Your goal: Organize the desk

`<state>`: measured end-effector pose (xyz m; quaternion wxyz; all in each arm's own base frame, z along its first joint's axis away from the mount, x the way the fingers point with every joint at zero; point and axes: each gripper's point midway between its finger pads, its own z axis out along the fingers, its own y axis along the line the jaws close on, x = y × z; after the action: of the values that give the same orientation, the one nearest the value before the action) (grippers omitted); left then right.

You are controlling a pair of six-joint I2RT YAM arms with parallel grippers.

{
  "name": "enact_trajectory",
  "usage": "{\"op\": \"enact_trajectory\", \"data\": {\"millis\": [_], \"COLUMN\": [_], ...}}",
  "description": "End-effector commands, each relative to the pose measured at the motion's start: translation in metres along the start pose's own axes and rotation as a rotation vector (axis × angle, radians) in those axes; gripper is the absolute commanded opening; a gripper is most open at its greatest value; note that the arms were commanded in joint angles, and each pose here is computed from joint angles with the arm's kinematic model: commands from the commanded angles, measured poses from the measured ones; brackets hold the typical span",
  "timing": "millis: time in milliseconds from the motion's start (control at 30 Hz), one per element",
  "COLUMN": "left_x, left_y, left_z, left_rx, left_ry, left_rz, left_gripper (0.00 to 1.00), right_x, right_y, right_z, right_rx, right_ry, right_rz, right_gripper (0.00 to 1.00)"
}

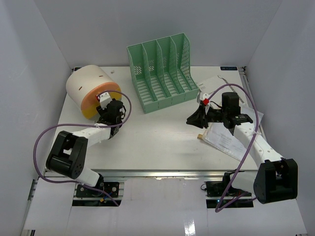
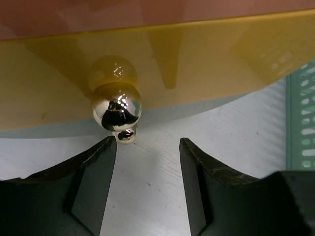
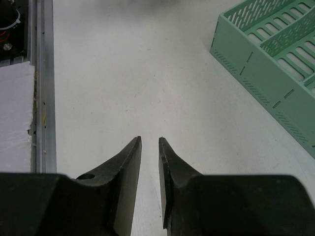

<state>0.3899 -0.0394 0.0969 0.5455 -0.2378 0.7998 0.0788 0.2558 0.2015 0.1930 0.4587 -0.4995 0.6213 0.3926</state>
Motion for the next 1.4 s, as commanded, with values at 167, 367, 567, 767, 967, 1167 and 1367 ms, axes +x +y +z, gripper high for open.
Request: {"op": "enact_trajectory", "data": {"millis": [167, 367, 567, 767, 967, 1167, 1367], "left_x": [-0.008, -0.012, -0.007, -0.013, -0.016, -0.019, -0.005], "left_y": [0.006, 0.010, 0.011, 0.010, 0.009, 0.007, -0.006], "left_z": [0.020, 0.027, 0.028, 0.032, 0.033, 0.019, -0.016], "left_rx": [-0.099, -0.117, -0.123, -0.131, -0.134, -0.081, 0.033], "left_ry": [-0.040, -0.045, -0.027, -0.048, -0.056, -0.041, -0.011], "left_rz": [0.045, 0.061, 0.060, 0.083, 0.088, 0.042, -0.003], "left_gripper": [0.64, 0.62, 0.62, 0.43, 0.29, 0.15, 0.10], "right_x": [-0.008, -0.008, -0.007, -0.006, -0.006, -0.006, -0.005], "right_y": [0.003, 0.002, 0.001, 0.001, 0.000, 0.000, -0.001], "right_z": [-0.002, -0.002, -0.002, -0.002, -0.003, -0.003, -0.003], "right_rx": [-0.022, -0.022, -0.023, -0.021, -0.019, -0.017, -0.016], "right_ry": [-0.033, -0.035, -0.035, -0.034, -0.034, -0.033, -0.033], "right_rz": [-0.010, -0.005, -0.002, 0.002, 0.002, 0.003, 0.003], "right_gripper": [0.27, 0.27, 0.27, 0.27, 0.27, 0.27, 0.27]}}
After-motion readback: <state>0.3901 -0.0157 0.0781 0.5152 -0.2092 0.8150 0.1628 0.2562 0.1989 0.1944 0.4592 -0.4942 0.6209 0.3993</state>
